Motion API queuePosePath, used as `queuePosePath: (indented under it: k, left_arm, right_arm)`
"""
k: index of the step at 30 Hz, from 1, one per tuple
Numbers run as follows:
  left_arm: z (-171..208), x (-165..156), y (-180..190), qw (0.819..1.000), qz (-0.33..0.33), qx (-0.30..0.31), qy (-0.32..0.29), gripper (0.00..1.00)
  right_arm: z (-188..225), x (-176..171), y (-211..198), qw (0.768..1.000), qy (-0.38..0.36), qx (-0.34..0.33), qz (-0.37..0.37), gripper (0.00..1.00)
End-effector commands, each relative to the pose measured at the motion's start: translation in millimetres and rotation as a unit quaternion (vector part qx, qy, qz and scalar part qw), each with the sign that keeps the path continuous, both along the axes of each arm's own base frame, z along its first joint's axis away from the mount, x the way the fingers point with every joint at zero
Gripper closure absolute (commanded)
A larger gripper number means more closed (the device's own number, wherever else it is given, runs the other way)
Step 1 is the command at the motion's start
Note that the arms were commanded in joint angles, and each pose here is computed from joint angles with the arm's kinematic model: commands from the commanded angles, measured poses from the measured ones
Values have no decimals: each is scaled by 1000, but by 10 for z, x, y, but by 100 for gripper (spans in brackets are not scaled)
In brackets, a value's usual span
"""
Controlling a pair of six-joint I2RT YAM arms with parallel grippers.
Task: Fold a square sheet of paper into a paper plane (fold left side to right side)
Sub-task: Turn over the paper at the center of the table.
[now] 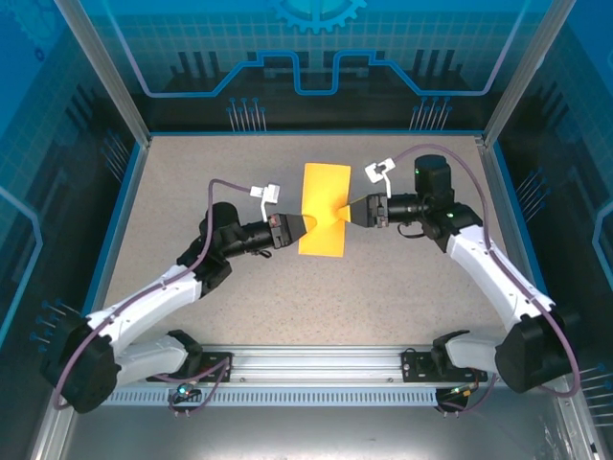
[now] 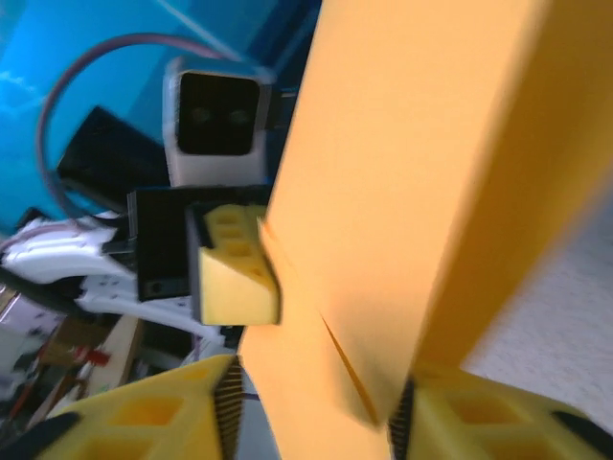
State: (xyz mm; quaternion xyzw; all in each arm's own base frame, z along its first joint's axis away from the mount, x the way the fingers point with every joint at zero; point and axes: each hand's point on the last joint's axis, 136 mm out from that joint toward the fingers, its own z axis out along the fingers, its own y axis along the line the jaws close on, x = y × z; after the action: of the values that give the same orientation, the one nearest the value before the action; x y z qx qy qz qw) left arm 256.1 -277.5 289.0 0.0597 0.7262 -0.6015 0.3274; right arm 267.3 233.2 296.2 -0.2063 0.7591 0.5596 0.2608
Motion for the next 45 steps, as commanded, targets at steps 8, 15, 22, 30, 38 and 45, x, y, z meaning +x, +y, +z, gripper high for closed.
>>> queuePosePath:
  k: [8,15,22,30,38,45]
  left_arm:
    - [-1013,-4,535,864,169,474,9,100]
    - [-1285,134,677,679,243,692,43,100]
    - [-1813,181,463,593,219,769,90,100]
    - [-2378,184,17,615,141,762,143,100]
    - [-2777,186,-360,689,62,688,219,96]
    - [-2814,201,-534,724,36,649,232,75]
  right_arm:
    - [-778,122,-1479,898,8,-317,-305,17]
    - [-847,-18,-2106,829,8,-376,-413,1]
    - [-799,-147,-2318,802,-2,-393,-450,1]
    - [-799,-200,-2319,802,-10,-389,-453,1]
    - [-885,-201,-2248,814,-1,-380,-439,1]
    - [-1102,-180,-2053,845,30,-357,-397,1]
